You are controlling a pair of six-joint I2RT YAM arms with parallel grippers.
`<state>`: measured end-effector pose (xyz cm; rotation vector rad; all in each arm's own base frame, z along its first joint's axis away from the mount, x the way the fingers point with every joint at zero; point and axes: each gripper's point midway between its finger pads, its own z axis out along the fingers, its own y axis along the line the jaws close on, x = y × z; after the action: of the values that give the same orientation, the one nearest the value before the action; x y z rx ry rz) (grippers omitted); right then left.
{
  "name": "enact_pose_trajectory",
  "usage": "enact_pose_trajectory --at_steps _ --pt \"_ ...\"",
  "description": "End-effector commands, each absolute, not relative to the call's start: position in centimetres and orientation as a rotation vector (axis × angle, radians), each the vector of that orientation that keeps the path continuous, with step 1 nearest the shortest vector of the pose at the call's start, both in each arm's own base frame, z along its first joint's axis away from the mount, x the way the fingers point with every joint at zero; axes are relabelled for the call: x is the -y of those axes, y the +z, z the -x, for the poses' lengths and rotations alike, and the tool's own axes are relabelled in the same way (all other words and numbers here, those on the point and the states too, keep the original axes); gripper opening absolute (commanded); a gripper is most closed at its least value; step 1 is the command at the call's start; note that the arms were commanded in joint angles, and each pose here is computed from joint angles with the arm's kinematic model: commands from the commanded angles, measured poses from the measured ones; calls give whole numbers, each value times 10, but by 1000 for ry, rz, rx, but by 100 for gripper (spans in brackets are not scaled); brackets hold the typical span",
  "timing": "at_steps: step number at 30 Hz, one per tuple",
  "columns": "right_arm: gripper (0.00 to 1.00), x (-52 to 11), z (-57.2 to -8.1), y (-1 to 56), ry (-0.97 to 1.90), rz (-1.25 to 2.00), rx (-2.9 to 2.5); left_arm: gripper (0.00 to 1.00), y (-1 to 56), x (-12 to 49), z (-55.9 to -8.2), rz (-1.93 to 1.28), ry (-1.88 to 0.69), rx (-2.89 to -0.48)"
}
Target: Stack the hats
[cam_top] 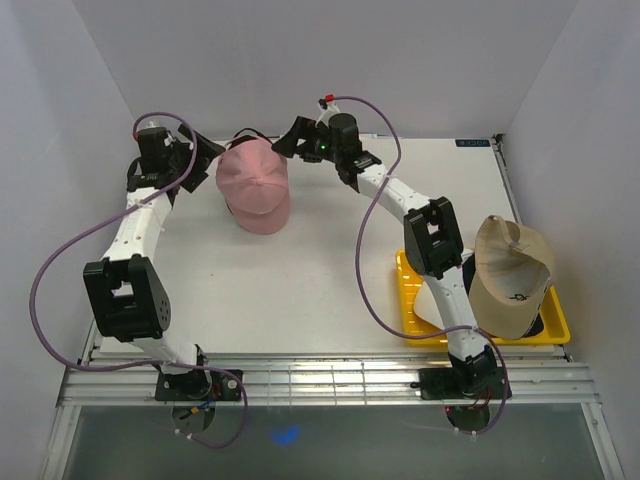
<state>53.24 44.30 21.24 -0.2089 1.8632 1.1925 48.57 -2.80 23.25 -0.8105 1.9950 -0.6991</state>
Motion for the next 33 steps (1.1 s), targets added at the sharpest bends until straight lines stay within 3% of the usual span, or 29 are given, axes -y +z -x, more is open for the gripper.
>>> enact_pose_trajectory --at_steps 1,7,12,27,33 --pt "92 -445 -539 237 1259 189 -1771 98 285 26 -478 731 -707 -1838" --pt "92 -440 -539 234 1273 164 -1765 98 280 12 -473 799 -645 -1796" --pt "92 -441 -538 235 1296 170 -1760 98 260 14 -495 839 -687 -1801" --pt "91 -448 -524 246 1389 232 -1696 98 292 41 -499 517 -834 -1641" --pt "91 -453 -524 257 1430 258 -1656 98 271 44 -511 504 -843 -1709"
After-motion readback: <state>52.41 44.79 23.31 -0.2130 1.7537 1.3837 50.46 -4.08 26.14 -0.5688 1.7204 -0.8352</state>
